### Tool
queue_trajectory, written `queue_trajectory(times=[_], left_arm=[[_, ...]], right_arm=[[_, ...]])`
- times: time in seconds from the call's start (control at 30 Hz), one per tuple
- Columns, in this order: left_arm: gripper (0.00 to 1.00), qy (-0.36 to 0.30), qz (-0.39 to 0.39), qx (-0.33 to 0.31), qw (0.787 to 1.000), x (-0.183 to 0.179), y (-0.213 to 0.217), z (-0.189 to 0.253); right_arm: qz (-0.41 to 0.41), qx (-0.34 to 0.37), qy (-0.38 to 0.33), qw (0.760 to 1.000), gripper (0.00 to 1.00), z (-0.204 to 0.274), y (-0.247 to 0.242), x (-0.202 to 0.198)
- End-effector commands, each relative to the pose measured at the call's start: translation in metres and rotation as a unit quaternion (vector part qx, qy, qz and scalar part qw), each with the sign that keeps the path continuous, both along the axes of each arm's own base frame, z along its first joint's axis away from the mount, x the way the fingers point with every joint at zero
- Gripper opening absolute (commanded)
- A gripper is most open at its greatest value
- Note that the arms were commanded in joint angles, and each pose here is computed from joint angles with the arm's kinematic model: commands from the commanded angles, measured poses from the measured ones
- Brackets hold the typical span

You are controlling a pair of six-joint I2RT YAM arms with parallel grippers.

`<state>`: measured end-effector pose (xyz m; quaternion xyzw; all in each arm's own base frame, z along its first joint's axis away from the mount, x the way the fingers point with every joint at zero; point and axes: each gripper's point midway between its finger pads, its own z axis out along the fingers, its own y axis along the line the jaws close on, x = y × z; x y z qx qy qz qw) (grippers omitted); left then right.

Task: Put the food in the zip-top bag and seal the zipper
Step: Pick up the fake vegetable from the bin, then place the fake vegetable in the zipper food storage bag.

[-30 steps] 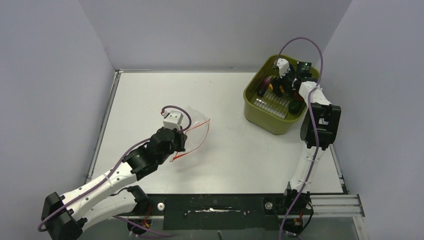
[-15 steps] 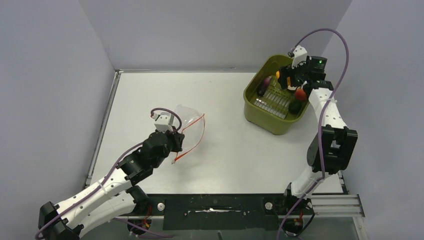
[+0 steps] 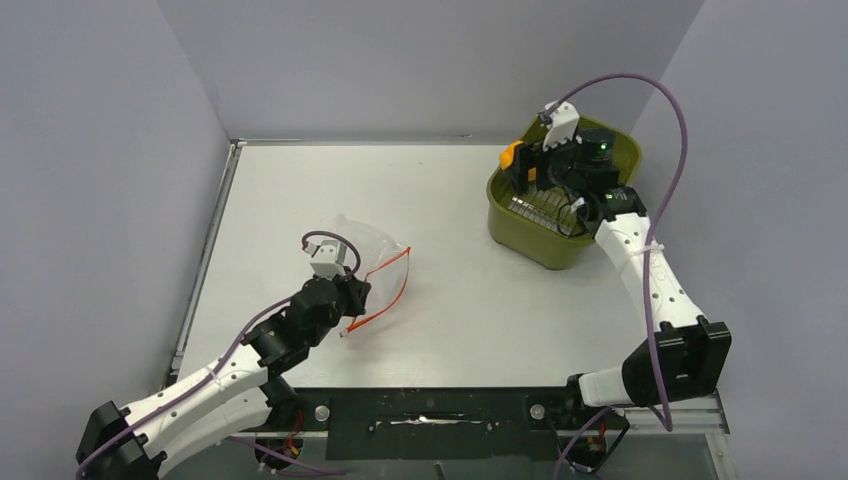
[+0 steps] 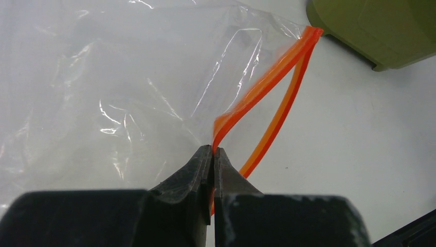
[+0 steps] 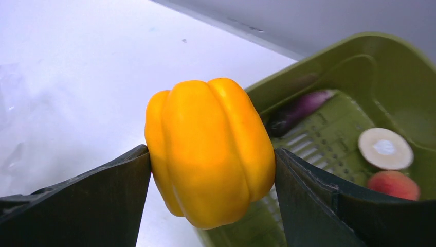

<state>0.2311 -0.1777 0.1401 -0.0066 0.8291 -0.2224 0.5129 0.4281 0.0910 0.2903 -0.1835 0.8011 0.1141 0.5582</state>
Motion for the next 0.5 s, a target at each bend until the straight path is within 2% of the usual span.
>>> queue_trajectory(times=[0.0,0.37,0.47], left_arm=[[0.0,-0.032,-0.001,-0.066,0.997,0.011,-0.016,0.025],[0.0,-0.037,-0.034,-0.094,0.994,0.012,-0.034,0.034],[0.0,-0.034,-0.034,-0.113,0.992,0.011,-0.036,0.037]], right_arm=[[0.02,0.032,-0.016,0.999,0.46,0.013,0.045,-0.026],[0.116,0.055,-0.004,0.992,0.46,0.004,0.137,-0.104],[0.145,0.094,0.012,0.985,0.47,0.001,0.156,-0.126]])
